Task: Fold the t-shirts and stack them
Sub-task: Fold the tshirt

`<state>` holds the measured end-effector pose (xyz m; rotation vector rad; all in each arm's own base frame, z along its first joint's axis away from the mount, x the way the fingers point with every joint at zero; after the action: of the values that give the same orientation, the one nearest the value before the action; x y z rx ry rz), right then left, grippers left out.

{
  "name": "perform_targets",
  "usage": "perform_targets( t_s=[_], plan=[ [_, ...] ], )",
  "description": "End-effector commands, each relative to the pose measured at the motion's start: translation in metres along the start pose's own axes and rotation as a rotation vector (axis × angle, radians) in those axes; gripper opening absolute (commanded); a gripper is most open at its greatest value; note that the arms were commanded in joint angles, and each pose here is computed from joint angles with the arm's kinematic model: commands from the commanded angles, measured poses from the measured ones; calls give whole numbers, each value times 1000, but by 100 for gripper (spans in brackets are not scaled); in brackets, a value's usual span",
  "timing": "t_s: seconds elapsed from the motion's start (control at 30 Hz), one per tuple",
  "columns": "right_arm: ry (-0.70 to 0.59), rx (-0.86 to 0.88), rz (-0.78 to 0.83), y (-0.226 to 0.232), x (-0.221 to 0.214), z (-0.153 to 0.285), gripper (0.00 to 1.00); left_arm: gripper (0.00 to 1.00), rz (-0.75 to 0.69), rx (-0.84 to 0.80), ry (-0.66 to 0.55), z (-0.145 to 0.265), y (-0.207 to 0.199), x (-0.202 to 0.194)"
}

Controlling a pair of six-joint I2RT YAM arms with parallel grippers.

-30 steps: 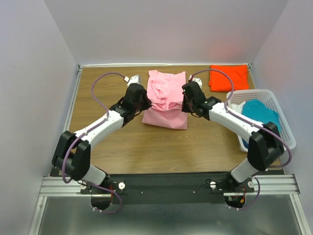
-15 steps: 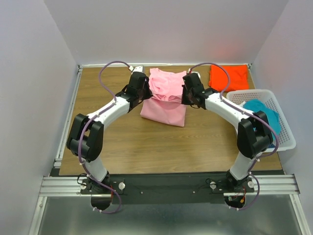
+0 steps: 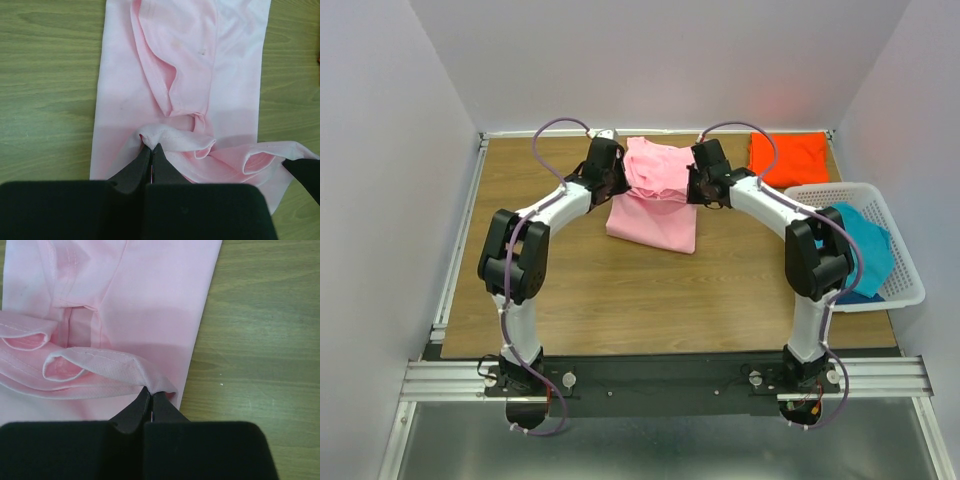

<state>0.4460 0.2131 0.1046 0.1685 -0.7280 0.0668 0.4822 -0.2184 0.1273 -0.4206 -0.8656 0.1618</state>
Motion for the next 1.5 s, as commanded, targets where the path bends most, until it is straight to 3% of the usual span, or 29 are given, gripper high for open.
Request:
perform_targets(
  t_s=[0.0, 0.5, 0.53, 0.6, 0.63, 0.67, 0.73, 0.8, 0.83, 0.87, 0.97, 1.0, 1.03, 1.27, 1.47],
  plan=[
    [-13, 49, 16, 5, 14, -14, 1, 0, -12, -9, 4, -9, 2, 5],
    [42, 23, 35, -5, 3, -61, 1, 0, 8, 14, 51, -41, 22, -3],
    [39, 18, 35, -6, 4, -62, 4, 0, 14, 14, 55, -42, 23, -4],
    [28, 14, 35, -7, 9, -64, 8, 16, 16, 18, 44, -44, 22, 0],
    [24, 11, 40, -8, 11, -65, 19, 49, 24, 29, 35, -44, 23, 2],
    [21, 10, 44, -8, 12, -65, 25, 62, 33, 24, 26, -44, 20, 6],
    [-3, 4, 45, -8, 23, -64, 34, 69, 26, 12, 6, -41, 14, 18],
    [-22, 9, 56, -6, 31, -59, 39, 87, 25, 9, -35, -33, 7, 33],
    [-36, 17, 56, -4, 37, -55, 45, 90, 25, 16, -48, -30, 7, 37],
    [-55, 32, 61, -2, 45, -45, 54, 91, 26, 12, -62, -25, 5, 42],
    [-73, 96, 60, 8, 51, -21, 60, 91, 31, -2, -112, 4, -6, 56],
    [-69, 117, 56, 11, 49, -17, 65, 92, 28, 8, -98, 7, -5, 43],
    [-26, 186, 47, 20, 34, -14, 99, 92, 28, -18, -128, 18, -14, 48],
    [23, 372, -11, 46, 4, 1, 100, 92, 28, -182, -13, 27, -33, -10],
    [38, 397, -6, 54, 7, -26, 100, 92, 43, -188, 112, 19, -11, -67]
  ],
)
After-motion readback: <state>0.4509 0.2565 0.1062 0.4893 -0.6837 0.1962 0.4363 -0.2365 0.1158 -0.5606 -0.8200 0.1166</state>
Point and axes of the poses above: each gripper's point midway between its finger pads, its own z axis back along the fingers, its own y axis along the line the jaws close on, x = y × z, the point moved 1 cm from there along z, back along the fingers, and after that the axes turned 3 degrees about z, right-handed, at the moved point
